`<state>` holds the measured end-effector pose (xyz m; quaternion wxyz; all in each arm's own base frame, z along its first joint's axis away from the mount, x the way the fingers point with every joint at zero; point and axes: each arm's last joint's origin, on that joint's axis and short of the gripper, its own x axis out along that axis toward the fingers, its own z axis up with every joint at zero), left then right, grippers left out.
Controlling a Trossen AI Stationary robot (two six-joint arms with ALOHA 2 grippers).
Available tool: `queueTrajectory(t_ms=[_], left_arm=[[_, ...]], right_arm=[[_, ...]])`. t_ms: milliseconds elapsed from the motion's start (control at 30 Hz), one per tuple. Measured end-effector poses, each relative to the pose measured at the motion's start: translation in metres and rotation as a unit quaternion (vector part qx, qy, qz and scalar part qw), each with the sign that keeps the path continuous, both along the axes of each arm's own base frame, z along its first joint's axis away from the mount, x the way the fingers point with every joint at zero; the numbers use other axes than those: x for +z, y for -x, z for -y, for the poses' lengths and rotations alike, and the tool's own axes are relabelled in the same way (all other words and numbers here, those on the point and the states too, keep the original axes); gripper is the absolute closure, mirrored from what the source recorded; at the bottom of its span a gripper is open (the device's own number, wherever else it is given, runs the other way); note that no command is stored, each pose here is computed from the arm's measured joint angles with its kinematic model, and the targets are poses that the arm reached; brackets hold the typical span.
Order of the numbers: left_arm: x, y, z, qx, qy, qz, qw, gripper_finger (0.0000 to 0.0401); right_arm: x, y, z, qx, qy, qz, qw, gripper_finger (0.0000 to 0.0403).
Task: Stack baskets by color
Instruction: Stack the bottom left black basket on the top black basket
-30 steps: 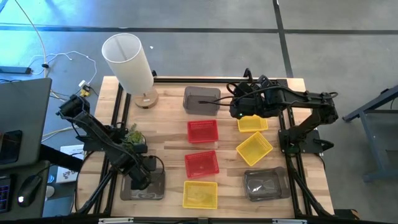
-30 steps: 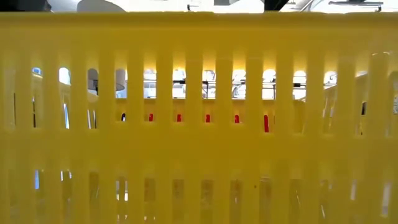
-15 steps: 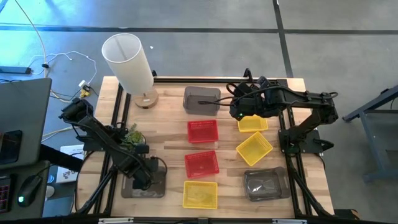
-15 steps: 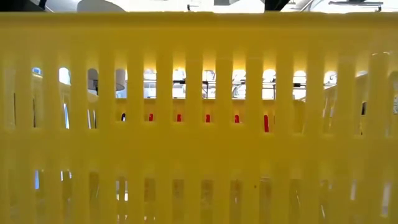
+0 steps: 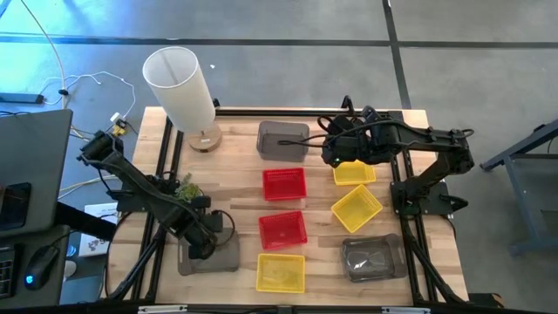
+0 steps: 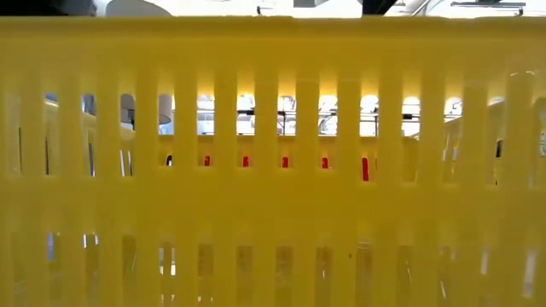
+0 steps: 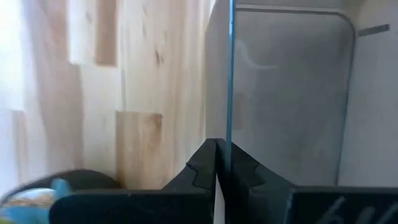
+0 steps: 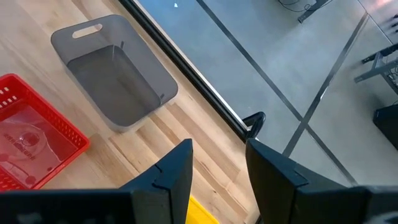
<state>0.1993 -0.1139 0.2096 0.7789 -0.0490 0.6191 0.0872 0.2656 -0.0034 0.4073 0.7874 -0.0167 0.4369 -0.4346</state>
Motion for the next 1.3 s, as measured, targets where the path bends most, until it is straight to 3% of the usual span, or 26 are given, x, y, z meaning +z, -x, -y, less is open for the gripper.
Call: queueTrajectory(t_ms=[267,567,967,1300], left_arm=[[0.031,0.012,-0.017,0.003,-0.008,0.087,0.996,0.0401],[0.053,0.016,-0.039,0.012,-0.075,0.172,0.982,0.0401],[0.063,-0.001,-0.067,-0.007,-0.2,0.218,0.955,0.0401],[0.071,-0.015,-0.091,-0.017,-0.248,0.239,0.938,0.0401]], right_arm=[[0.0,0.0,0.0,-0.001,0.004,0.003,1.0,0.0267],[0.001,-0.003,0.0,-0.016,-0.003,0.03,0.999,0.0267],[0.0,-0.002,0.009,-0.031,-0.011,0.029,0.999,0.0267],[0.0,-0.002,0.022,-0.053,-0.013,0.029,0.998,0.0267]])
